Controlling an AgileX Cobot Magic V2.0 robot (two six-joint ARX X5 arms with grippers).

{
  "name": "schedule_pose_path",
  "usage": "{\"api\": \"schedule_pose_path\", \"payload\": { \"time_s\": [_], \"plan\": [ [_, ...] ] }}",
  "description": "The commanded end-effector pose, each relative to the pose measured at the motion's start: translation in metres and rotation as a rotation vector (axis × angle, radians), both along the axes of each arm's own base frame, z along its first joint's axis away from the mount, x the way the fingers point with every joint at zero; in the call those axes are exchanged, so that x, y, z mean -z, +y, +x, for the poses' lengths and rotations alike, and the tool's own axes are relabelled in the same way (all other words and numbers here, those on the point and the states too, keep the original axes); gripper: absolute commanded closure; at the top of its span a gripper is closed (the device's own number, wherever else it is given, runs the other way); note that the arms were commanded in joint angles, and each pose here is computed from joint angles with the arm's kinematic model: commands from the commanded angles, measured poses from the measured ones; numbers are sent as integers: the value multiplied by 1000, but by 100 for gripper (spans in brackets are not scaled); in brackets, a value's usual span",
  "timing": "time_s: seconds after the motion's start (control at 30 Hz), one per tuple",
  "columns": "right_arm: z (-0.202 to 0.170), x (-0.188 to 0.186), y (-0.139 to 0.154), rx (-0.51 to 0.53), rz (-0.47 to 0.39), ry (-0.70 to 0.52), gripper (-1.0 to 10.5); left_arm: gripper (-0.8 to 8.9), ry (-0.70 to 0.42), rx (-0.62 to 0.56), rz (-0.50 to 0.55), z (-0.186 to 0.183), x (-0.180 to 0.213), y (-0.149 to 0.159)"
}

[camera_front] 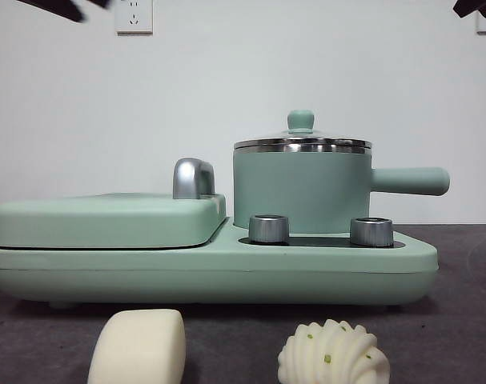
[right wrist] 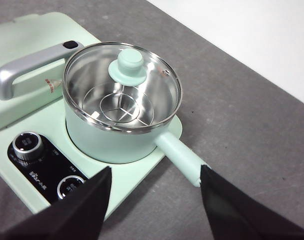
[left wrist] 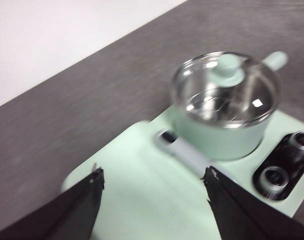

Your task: Put the buns in a small steamer

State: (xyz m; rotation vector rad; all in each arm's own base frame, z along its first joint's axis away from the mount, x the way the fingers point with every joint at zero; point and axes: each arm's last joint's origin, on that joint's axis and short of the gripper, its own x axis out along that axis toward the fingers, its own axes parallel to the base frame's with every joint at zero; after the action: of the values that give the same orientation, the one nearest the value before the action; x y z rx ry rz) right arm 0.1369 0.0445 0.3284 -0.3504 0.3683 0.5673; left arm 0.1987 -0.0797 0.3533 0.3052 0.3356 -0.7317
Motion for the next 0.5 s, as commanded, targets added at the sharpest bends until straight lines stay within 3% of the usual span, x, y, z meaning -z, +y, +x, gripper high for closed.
{"api": "schedule_pose_path", "payload": {
  "time_s": [0.03, 0.27, 0.5],
  "plan": [
    [0, -7, 1, 26, 61, 3, 665, 487, -21, 49, -59, 13, -3, -21],
    [0, -8, 1, 44, 104, 21, 665, 510, -49, 147, -201, 48, 15, -78],
    [0, -8, 1, 53, 119, 29, 665, 510, -56, 214, -237, 75, 39, -125]
  ]
}}
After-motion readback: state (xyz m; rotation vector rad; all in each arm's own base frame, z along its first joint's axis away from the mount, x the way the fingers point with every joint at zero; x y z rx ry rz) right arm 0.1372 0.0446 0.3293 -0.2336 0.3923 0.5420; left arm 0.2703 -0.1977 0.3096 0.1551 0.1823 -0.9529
